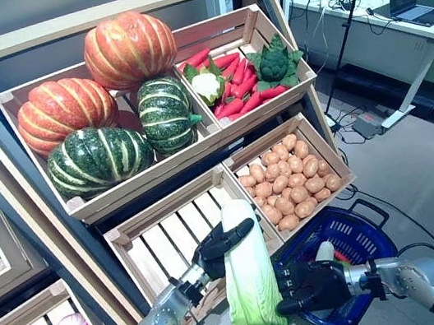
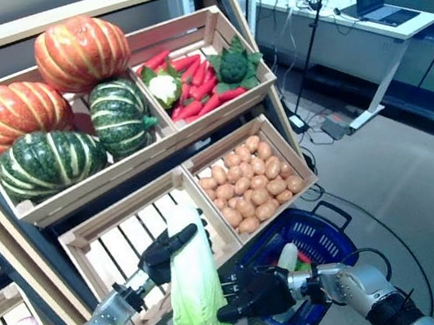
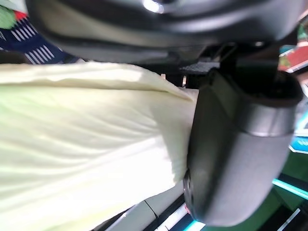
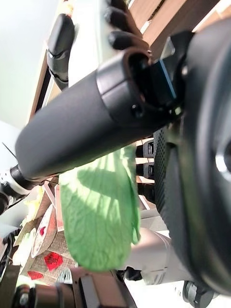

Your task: Put vegetables into the basket

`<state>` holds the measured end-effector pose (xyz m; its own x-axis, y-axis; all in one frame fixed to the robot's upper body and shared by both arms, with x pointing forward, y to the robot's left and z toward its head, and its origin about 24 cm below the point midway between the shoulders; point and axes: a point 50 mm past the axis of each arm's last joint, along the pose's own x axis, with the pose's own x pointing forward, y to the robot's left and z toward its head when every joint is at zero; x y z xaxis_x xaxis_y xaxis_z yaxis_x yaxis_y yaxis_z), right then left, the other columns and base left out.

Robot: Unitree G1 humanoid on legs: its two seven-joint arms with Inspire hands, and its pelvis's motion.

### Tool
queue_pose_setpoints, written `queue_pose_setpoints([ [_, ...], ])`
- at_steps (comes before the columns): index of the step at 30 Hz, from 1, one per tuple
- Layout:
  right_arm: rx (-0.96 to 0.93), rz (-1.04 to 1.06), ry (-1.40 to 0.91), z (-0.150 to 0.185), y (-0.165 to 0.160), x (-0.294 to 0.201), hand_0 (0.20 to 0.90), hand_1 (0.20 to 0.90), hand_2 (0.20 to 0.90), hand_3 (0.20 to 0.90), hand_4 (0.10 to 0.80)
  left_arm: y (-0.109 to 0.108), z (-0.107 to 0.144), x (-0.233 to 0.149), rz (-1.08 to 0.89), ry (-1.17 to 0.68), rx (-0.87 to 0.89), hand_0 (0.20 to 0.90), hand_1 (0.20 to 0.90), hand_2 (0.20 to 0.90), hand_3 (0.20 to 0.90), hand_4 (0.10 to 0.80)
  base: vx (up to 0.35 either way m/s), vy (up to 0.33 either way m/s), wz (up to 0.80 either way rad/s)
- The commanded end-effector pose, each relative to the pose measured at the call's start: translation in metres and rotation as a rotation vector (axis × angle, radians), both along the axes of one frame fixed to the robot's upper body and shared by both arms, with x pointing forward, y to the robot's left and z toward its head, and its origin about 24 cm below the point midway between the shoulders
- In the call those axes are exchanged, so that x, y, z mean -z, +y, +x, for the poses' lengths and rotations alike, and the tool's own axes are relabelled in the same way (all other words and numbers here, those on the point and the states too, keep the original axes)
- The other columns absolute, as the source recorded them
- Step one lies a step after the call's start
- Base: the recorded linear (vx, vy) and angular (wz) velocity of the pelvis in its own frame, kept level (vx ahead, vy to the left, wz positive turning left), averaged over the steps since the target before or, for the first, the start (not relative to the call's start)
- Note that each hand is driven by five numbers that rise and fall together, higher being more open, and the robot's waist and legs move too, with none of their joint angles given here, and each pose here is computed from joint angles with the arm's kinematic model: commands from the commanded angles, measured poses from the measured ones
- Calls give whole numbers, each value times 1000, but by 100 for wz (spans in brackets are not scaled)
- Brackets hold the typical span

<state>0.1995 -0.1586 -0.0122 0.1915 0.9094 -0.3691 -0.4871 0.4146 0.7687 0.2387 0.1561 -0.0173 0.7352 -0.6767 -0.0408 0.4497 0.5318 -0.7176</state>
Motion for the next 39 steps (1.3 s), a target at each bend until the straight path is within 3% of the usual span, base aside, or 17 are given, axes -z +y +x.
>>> queue_pose_setpoints([
  [1,-121,312,-145,21,56,-54,900,900,900,900,800,-14,34,-38,-62,-185,-7,300,300,300,300,400,0,0,0],
  [10,-46,145,-172,28,63,-46,900,900,900,900,800,-20,36,-39,-78,-176,-32,300,300,300,300,400,0,0,0],
  [19,-64,143,-150,27,79,-48,900,900,900,900,800,-25,37,-41,-112,-166,-55,300,300,300,300,400,0,0,0],
  [20,-70,153,-144,26,81,-49,804,804,804,804,736,-25,37,-41,-118,-164,-52,300,300,300,300,400,0,0,0],
  [21,-73,165,-140,26,83,-50,641,641,641,641,627,-26,37,-41,-116,-161,-51,300,300,300,300,400,0,0,0],
  [22,-71,168,-138,26,83,-50,300,300,300,300,400,-26,37,-41,-116,-161,-50,300,300,300,300,400,0,0,0],
  [39,-54,238,-158,26,87,-56,300,300,300,300,400,-27,34,-37,-102,-135,-41,300,300,300,300,400,0,0,0],
])
